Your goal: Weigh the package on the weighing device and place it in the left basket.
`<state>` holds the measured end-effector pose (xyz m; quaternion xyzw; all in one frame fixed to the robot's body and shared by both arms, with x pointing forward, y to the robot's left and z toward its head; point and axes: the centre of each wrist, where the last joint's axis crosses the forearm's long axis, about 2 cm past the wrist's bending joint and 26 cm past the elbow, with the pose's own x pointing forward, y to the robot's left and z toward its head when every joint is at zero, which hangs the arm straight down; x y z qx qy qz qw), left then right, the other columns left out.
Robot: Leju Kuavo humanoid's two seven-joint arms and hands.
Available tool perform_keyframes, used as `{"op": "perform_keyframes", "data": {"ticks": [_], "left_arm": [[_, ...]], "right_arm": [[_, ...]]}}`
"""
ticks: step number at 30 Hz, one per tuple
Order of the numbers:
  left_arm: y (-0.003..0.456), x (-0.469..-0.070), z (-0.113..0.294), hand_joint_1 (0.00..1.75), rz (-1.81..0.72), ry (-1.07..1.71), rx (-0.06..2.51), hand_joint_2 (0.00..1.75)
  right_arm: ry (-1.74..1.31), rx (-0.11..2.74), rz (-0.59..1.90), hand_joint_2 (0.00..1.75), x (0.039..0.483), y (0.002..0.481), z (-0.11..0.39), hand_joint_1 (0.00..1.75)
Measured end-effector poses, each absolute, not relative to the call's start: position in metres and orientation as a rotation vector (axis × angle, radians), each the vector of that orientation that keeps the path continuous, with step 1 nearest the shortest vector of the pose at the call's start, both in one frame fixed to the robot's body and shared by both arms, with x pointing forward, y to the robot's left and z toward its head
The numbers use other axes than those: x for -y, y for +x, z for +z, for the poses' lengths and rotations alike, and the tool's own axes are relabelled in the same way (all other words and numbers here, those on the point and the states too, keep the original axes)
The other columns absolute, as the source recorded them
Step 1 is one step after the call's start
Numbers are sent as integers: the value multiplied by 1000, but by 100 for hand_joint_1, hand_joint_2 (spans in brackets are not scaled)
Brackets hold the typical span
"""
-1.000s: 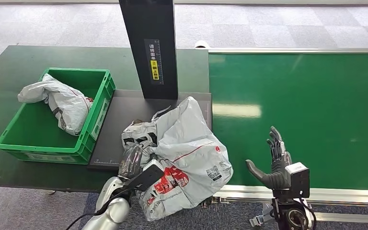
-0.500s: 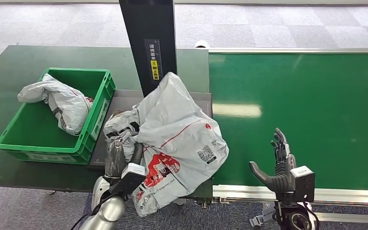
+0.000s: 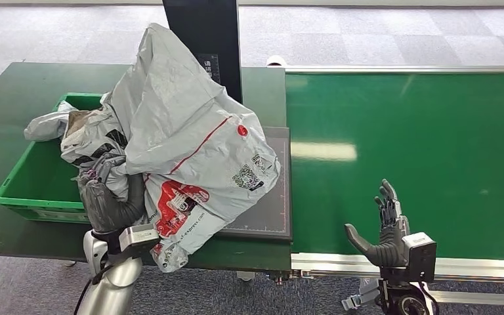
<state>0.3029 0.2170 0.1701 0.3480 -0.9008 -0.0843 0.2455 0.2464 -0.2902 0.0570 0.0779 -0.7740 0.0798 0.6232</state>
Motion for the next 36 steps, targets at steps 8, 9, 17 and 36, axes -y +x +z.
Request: {"op": "perform_keyframes", "data": {"ticks": [8,9,17,36], "left_arm": [[314,-238,200,175,-302,1222,2474,175],[317,-245,206,175,-293,1275,2468,175],[347,-309,252,175,-349,1772,2183,175],[440,-410,215,175,-549,1710,1058,175]], "right_arm": [[174,1782,172,175,291,246,56,0],[173,1783,171,175,291,246,56,0],[164,1788,172,175,289,248,58,0],[188,1772,210,175,288,256,62,0]]}}
